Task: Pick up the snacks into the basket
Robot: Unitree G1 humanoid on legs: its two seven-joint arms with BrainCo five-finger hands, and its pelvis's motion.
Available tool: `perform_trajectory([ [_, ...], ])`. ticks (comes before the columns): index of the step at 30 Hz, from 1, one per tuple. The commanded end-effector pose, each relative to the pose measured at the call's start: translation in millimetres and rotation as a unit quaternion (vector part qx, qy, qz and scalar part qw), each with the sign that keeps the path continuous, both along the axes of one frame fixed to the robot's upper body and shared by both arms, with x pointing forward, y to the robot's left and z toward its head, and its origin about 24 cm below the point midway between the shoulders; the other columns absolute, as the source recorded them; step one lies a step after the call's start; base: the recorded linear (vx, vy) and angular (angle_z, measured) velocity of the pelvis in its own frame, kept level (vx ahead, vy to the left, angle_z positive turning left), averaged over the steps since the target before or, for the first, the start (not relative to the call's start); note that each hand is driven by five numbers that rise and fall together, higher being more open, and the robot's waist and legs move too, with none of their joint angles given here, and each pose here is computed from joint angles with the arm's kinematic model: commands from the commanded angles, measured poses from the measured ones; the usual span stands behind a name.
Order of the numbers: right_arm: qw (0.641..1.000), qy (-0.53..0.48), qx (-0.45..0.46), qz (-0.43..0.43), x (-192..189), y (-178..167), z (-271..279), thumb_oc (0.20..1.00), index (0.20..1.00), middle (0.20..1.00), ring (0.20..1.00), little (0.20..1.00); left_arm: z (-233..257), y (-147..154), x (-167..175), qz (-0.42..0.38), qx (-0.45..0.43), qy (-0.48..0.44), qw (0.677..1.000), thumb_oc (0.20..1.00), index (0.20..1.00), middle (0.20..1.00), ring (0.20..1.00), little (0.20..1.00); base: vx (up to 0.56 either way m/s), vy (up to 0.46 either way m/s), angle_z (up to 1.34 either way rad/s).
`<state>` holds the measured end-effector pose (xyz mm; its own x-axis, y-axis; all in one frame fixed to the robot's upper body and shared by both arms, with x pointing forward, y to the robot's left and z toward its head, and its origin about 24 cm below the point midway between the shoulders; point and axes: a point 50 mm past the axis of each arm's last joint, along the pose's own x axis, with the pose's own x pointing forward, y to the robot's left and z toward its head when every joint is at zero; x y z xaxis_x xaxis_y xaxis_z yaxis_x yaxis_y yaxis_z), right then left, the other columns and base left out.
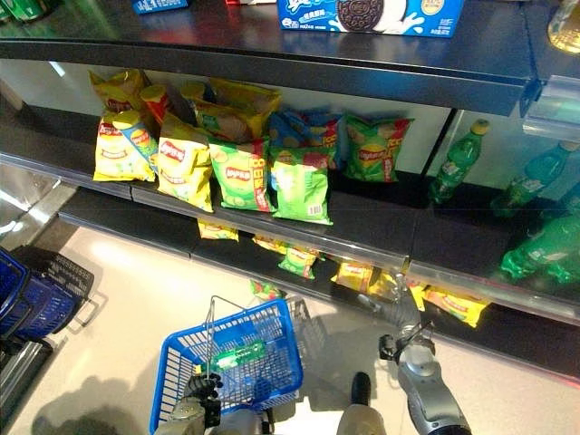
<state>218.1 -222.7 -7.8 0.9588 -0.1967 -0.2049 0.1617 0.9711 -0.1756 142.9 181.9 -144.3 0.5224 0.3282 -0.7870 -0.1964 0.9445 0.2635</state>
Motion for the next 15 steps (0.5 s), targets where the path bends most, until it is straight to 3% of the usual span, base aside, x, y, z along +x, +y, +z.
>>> perform_trajectory([
  [1,0.994,-0.110,-0.003,0.014,15,8,43,1.000,1.000,1.000,1.000,1.000,12,25,15,0.036,0.040,-0.041,0.998,0.200,0.200,0.200,0.200,0.200,0.07,0.306,0.19],
  [9,0.984,-0.178,-0.023,-0.004,24,4,75,1.000,1.000,1.000,1.000,1.000,21,32,28,0.016,0.083,-0.066,0.994,0.200,0.200,0.200,0.200,0.200,0.04,0.293,0.16],
  [15,0.972,-0.233,-0.005,-0.017,48,10,102,1.000,1.000,1.000,1.000,1.000,48,53,54,0.011,0.124,-0.136,0.983,0.200,0.200,0.200,0.200,0.200,-0.02,0.216,-0.01],
])
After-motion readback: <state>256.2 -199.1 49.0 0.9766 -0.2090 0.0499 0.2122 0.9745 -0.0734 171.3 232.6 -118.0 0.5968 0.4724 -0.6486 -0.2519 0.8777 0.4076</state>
